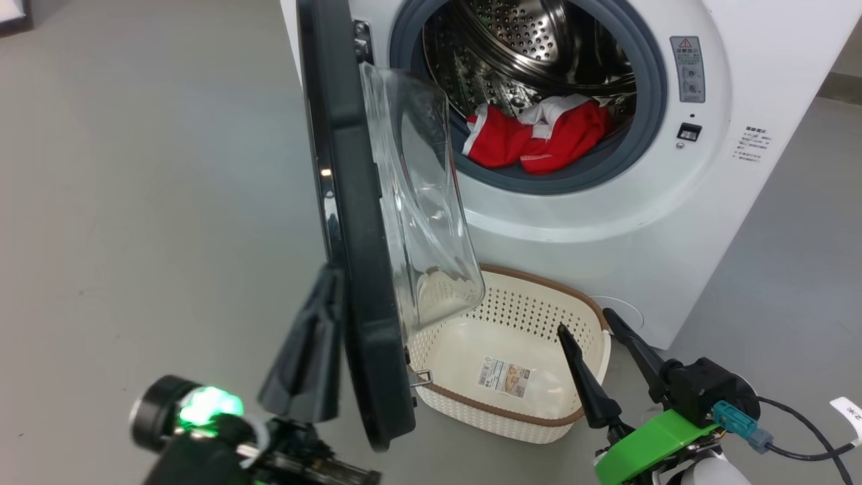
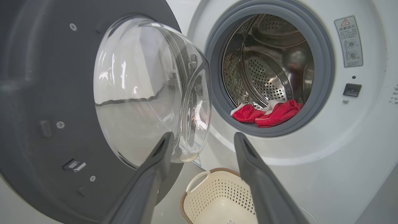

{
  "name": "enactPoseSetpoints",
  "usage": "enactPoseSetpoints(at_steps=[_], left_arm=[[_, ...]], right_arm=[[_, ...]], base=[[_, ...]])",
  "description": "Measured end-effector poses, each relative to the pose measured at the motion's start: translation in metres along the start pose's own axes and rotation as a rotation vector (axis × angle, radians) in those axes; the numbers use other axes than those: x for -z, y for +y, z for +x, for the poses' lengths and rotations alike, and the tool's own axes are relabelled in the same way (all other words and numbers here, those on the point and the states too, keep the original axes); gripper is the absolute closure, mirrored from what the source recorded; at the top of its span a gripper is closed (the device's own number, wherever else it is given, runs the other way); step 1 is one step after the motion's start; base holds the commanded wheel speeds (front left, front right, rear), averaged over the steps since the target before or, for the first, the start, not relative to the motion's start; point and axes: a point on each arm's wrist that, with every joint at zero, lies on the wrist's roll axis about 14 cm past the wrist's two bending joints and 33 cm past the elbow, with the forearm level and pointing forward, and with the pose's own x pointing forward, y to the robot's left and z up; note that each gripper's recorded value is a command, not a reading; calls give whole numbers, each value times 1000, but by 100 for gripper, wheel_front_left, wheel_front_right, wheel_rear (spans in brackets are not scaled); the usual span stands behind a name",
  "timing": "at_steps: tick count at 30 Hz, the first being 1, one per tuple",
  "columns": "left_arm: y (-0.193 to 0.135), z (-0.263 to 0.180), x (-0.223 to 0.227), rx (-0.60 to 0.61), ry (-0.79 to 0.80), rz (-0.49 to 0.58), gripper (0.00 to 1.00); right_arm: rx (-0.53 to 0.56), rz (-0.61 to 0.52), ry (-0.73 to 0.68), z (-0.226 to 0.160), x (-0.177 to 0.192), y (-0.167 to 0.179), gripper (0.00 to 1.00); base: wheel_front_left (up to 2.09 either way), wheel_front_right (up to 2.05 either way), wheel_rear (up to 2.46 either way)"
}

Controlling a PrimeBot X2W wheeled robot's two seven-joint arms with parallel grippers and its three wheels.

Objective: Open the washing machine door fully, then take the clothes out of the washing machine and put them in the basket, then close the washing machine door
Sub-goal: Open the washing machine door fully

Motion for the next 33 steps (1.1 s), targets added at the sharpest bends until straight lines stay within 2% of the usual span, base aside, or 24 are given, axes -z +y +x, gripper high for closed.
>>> enactPoseSetpoints(at_steps=[4,14,23,33], left_arm=[[-24,2,12,90,55,-28,100],[-51,-12,73,177,312,-90,100],[-46,-29,114,152,496,-107,100],[-32,-41,138,104,580,-50,100]], right_arm=[[5,2,2,-1,1,-2,0],[29,9,12,-3,6,-11,0],[29,10,18,-4,8,-11,0],[11,7,22,-4,8,-4,0]], base=[[0,0,0],[0,0,0],[0,0,0],[0,0,0]])
